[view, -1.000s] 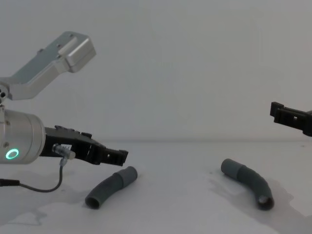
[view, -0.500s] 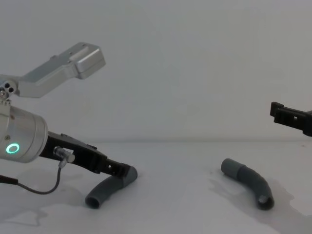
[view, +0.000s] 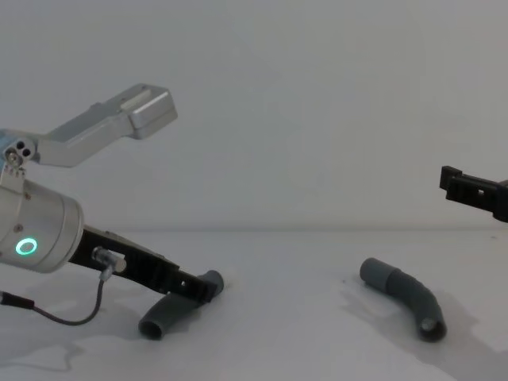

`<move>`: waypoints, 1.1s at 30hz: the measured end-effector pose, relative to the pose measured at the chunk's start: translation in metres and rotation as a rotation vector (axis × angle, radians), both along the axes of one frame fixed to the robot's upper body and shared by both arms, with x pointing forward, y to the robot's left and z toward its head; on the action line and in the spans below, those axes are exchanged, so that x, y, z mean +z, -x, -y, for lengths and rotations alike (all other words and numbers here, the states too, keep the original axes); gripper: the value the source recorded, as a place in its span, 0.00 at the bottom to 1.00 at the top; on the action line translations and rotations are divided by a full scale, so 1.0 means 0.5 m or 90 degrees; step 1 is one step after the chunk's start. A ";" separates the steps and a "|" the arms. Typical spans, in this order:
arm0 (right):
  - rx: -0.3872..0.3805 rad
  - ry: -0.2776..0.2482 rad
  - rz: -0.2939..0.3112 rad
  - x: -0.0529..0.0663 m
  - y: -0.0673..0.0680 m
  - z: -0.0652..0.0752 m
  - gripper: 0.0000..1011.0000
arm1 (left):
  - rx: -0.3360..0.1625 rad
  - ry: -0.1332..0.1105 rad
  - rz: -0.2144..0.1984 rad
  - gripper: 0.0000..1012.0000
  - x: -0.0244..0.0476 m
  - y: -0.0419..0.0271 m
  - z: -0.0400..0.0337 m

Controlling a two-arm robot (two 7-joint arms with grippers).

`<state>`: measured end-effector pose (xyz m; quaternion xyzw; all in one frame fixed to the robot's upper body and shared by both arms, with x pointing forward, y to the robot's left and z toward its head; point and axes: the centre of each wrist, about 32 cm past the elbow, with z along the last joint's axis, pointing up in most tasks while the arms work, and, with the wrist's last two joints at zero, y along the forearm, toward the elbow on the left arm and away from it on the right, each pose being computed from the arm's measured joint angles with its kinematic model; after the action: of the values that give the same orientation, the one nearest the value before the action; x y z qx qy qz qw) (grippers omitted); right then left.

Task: Use both hands to pick up one end of the pipe from the table, align the ends, and insert them.

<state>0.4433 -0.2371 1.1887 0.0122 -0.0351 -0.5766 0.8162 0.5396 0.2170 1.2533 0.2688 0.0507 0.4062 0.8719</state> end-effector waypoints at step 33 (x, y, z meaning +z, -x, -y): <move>0.000 0.000 0.000 0.000 0.000 0.000 0.99 | 0.014 0.008 -0.026 0.99 -0.015 -0.030 0.015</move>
<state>0.4433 -0.2371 1.1887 0.0122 -0.0351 -0.5766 0.8162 0.5547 0.2093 1.2456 0.2707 0.0741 0.4098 0.8679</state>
